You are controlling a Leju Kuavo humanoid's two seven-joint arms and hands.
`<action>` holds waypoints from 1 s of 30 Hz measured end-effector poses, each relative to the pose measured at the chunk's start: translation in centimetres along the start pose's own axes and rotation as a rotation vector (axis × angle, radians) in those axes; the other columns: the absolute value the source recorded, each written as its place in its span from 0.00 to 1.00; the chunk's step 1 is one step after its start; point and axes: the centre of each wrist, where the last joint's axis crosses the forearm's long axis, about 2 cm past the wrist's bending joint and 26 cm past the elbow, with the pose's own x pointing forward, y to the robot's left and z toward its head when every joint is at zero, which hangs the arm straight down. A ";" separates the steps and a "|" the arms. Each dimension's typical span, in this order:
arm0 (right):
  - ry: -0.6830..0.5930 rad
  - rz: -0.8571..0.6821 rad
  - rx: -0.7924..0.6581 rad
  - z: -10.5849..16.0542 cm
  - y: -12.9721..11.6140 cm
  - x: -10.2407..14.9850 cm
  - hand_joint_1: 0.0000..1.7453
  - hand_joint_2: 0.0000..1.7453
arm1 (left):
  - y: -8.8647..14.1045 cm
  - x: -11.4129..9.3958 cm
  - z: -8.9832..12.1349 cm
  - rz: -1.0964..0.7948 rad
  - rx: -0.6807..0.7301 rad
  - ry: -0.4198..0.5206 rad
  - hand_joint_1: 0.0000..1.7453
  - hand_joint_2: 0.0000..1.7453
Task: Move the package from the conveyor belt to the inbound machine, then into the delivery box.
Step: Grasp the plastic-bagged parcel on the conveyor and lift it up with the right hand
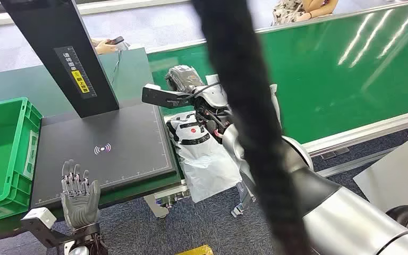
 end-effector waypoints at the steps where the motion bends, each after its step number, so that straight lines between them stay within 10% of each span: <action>1: -0.002 0.000 -0.003 -0.1 -0.2 0.1 1.00 1.00 | 0.0 0.0 0.0 0.000 0.000 0.000 0.00 1.00; 5: -0.023 0.001 -0.030 -0.9 -1.3 1.1 0.03 1.00 | 0.0 0.0 0.0 0.000 0.000 0.000 0.00 1.00; 15: -0.025 -0.023 0.110 -0.2 1.2 1.8 0.00 1.00 | -0.1 -0.1 0.0 -0.005 0.012 0.002 0.00 1.00; 22: 0.110 -0.032 0.406 8.2 11.6 -3.1 0.00 1.00 | 0.0 -0.1 0.1 0.003 0.032 0.003 0.00 1.00; 30: 0.250 0.029 0.477 15.1 15.2 -8.4 0.00 1.00 | 0.1 -0.1 0.1 0.008 0.028 0.004 0.00 1.00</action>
